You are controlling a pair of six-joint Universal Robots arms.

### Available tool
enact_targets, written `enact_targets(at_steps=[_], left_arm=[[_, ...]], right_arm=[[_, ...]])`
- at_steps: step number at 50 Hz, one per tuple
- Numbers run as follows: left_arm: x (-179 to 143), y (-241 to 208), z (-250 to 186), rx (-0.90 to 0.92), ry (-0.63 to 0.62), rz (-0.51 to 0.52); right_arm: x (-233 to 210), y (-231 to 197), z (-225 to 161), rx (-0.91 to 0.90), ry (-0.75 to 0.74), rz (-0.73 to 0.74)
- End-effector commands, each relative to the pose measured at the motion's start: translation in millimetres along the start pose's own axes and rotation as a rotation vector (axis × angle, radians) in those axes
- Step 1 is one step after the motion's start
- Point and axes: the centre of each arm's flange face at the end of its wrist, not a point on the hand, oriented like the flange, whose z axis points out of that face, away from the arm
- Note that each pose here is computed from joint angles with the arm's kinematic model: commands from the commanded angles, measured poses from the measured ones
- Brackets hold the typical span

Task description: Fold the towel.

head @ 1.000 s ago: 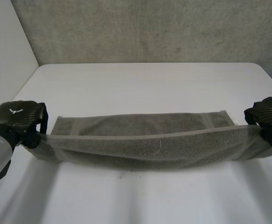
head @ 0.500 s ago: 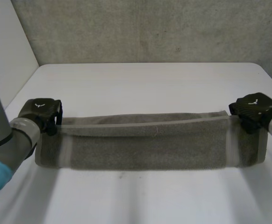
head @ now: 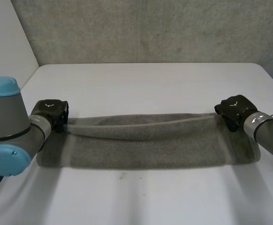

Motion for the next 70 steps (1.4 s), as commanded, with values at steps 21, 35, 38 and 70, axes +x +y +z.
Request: enact_targets(at_steps=[21,35,38,70], left_arm=[[3,-9,57,0.068,-0.012,-0.030],[-2,-31,34,0.117,-0.014,-0.135],[-5,-39,16,0.134,-0.013,-0.137],[3,-11,-37,0.220,-0.018,-0.137]], right_arm=[[-3,-18,46,0.033,0.118,-0.051],[36,-72,13,0.158,0.245,0.064],[37,-76,-2,0.166,0.230,0.089],[-23,52,-43,-0.104,0.052,-0.038]])
